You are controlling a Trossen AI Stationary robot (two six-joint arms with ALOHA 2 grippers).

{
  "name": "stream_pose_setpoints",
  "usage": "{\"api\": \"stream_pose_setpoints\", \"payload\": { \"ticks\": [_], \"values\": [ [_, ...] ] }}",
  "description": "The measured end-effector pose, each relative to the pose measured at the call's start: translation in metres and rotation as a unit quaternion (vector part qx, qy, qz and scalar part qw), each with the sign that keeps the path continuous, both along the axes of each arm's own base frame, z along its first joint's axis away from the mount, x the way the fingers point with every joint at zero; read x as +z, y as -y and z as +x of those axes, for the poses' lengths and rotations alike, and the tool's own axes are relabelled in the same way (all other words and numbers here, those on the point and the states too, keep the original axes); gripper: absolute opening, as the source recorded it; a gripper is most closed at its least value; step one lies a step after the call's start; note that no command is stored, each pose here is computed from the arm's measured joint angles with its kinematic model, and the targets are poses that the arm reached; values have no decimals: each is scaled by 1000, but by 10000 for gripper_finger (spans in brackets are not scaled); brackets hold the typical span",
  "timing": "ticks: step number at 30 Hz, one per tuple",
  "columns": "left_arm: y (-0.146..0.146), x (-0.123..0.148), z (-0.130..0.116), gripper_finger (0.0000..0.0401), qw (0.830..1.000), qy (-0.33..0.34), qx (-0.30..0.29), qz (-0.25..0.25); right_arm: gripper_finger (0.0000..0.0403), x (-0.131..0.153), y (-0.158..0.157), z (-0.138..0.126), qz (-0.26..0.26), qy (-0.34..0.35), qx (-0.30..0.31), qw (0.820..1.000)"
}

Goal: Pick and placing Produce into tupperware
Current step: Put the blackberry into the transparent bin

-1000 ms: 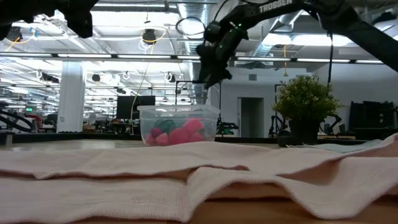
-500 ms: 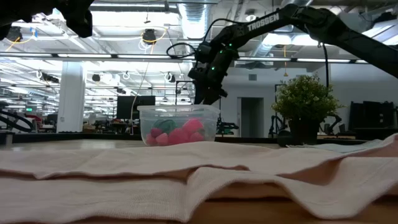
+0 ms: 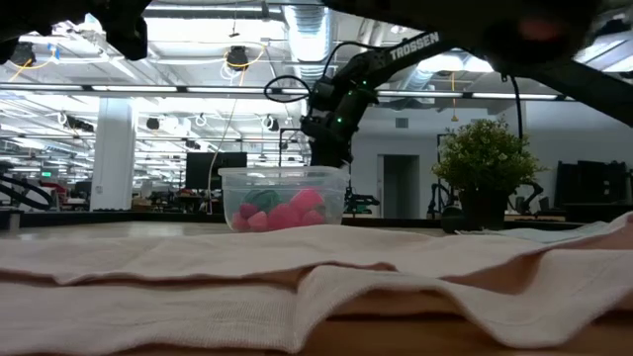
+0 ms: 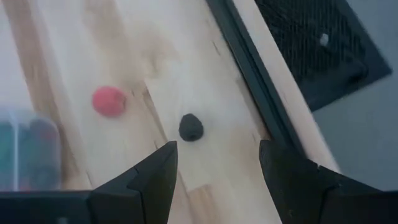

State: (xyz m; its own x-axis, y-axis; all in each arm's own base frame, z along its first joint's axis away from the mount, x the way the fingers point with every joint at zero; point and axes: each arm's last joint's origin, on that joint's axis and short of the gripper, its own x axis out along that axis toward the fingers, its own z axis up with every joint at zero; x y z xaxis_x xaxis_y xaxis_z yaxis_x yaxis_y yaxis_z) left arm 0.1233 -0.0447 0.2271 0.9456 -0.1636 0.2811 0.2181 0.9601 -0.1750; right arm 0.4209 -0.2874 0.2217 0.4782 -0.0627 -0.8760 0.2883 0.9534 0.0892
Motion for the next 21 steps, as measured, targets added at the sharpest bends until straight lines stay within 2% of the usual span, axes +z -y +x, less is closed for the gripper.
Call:
{"api": "stream_pose_setpoints", "payload": {
  "ticks": [4, 8, 12, 15, 21],
  "values": [
    [0, 0, 0, 241, 1000, 0, 0, 0, 249, 1, 1, 0, -42, -1, 70, 997],
    [0, 0, 0, 241, 1000, -1, 0, -1, 249, -1, 13, -2, -65, 9, 66, 996],
    [0, 0, 0, 241, 1000, -1, -1, -4, 249, -13, 25, -8, -51, -3, 53, 997],
    [0, 0, 0, 241, 1000, -2, -1, -5, 249, -28, 27, -12, -3, -9, 57, 998],
    [0, 0, 0, 241, 1000, -3, 4, -6, 249, -41, 22, -12, 40, -14, 86, 995]
  ]
}}
